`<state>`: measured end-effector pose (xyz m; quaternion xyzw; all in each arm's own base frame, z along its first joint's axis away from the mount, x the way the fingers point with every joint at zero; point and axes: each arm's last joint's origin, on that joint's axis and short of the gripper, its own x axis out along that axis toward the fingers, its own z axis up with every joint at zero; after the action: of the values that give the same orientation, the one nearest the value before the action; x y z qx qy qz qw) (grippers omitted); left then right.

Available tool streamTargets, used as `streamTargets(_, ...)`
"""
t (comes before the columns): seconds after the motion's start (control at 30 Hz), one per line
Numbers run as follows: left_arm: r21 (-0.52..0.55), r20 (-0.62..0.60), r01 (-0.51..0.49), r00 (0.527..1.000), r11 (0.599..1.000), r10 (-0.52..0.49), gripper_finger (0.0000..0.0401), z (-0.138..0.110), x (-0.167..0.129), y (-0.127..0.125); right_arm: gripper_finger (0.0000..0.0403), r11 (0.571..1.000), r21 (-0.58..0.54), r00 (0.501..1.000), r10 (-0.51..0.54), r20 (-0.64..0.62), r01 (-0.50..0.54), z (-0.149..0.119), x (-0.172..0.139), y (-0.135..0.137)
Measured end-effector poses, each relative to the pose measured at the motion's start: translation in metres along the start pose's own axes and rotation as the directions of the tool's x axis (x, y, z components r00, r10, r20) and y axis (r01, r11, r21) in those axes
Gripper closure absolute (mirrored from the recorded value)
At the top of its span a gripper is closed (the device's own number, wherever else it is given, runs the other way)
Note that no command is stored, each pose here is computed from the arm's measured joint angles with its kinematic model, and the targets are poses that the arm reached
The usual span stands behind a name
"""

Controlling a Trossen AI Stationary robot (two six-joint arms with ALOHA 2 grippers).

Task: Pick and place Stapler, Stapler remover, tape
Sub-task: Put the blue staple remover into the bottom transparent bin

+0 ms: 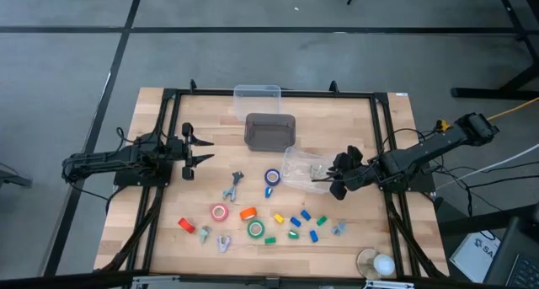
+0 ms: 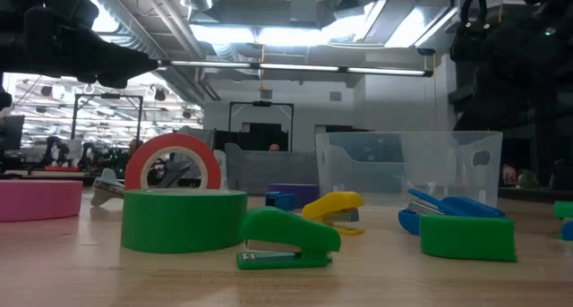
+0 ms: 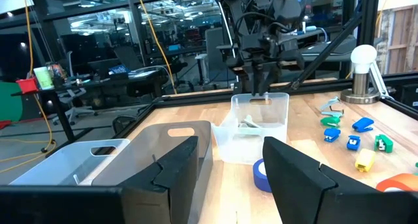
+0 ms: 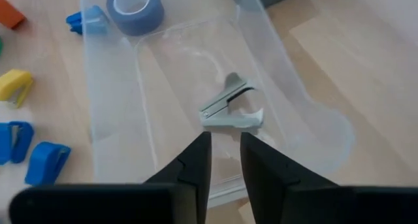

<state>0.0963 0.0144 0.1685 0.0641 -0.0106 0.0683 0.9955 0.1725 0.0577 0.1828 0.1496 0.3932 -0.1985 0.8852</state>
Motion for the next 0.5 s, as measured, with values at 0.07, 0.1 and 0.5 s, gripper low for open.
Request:
streamTargets(0.07, 0.0, 0.0, 0.0, 1.0, 1.0, 0.0, 0.0232, 0.0, 0.0, 0.0, 0.0316, 1.0, 0.002, 1.0, 0.017, -0.012, -0.017, 0.0, 0.0, 0.001)
streamTargets(0.1, 0.0, 0.0, 0.0, 1.0, 1.0, 0.0, 0.0232, 0.0, 0.0, 0.0, 0.0316, 1.0, 0.003, 1.0, 0.022, -0.013, -0.022, 0.0, 0.0, 0.001)
streamTargets(0.5, 0.0, 0.0, 0.0, 1.0, 1.0, 0.0, 0.0232, 0.0, 0.0, 0.0, 0.0315, 0.984, -0.178, 0.995, 0.045, 0.087, -0.029, 0.021, -0.017, 0.015)
